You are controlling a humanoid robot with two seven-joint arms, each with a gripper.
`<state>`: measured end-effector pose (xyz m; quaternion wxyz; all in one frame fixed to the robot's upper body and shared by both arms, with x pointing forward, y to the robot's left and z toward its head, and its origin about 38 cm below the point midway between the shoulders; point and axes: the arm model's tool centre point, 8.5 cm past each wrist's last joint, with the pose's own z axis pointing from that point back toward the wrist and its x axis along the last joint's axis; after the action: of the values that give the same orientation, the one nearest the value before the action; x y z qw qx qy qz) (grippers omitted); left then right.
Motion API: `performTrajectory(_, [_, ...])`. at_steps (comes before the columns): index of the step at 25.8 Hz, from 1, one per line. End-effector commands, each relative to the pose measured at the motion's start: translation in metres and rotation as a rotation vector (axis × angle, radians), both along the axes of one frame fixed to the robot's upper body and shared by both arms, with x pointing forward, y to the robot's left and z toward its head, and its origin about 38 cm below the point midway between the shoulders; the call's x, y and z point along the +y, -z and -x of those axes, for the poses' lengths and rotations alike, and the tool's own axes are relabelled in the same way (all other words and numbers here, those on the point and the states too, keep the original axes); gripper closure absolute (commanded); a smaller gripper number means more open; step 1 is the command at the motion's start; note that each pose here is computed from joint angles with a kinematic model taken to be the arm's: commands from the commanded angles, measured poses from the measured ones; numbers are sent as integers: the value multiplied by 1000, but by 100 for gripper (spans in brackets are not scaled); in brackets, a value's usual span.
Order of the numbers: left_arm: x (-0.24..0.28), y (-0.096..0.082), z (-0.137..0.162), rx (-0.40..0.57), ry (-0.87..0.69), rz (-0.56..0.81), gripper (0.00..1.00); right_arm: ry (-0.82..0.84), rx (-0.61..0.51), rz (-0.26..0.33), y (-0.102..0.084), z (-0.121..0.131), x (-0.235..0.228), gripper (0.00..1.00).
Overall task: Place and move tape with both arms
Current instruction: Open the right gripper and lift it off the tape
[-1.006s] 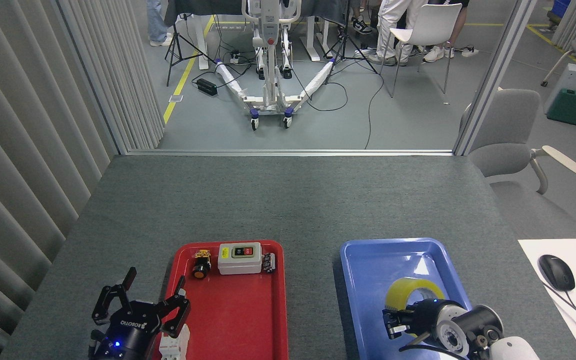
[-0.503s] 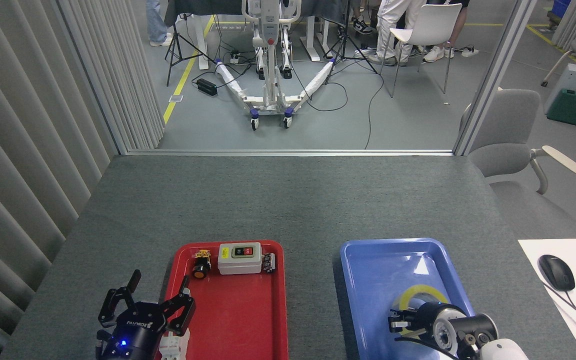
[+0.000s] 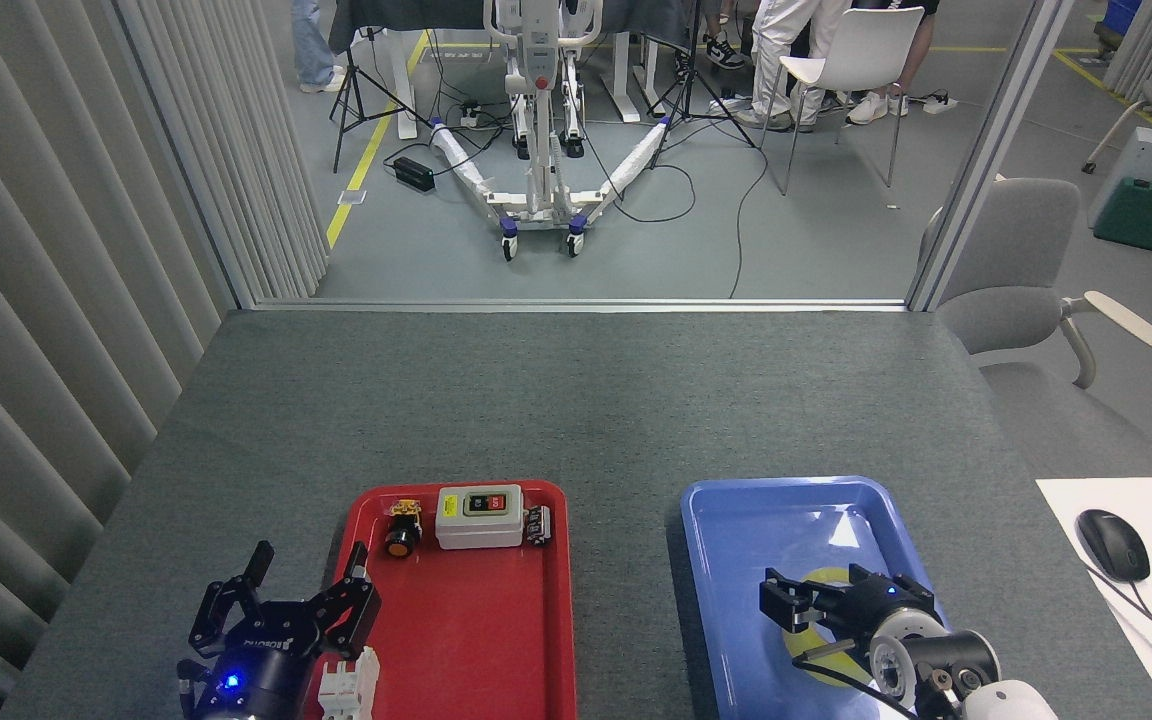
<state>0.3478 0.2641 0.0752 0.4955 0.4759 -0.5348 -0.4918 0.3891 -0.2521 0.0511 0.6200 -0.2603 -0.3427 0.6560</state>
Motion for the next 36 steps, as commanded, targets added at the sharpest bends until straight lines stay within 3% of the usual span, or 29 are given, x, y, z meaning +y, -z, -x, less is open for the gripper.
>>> performTrajectory(1, [2,-5,-2,-20,-4,4,0,30,-313,-33,-20,-10,-2,0])
performTrajectory(4, [3,-10,3,-94,-20,9,0,66,-588,-34,-30,-3,-12,0])
performTrajectory(7, [4,-10,12,-170,-29,13,0,8,-686,13,-22,14,-9,0])
performTrajectory(14, [5,-4,14,-165,-33,20,0,3,-674,19,-11,29,-10,0])
performTrajectory(22, [6,-8,13,-171,-26,15,0,16,-716,-24,-8,48,-8,0])
performTrajectory(36, [10,-10,5,-177,-32,-10,0,50,-718,-38,-7,51,-9,0])
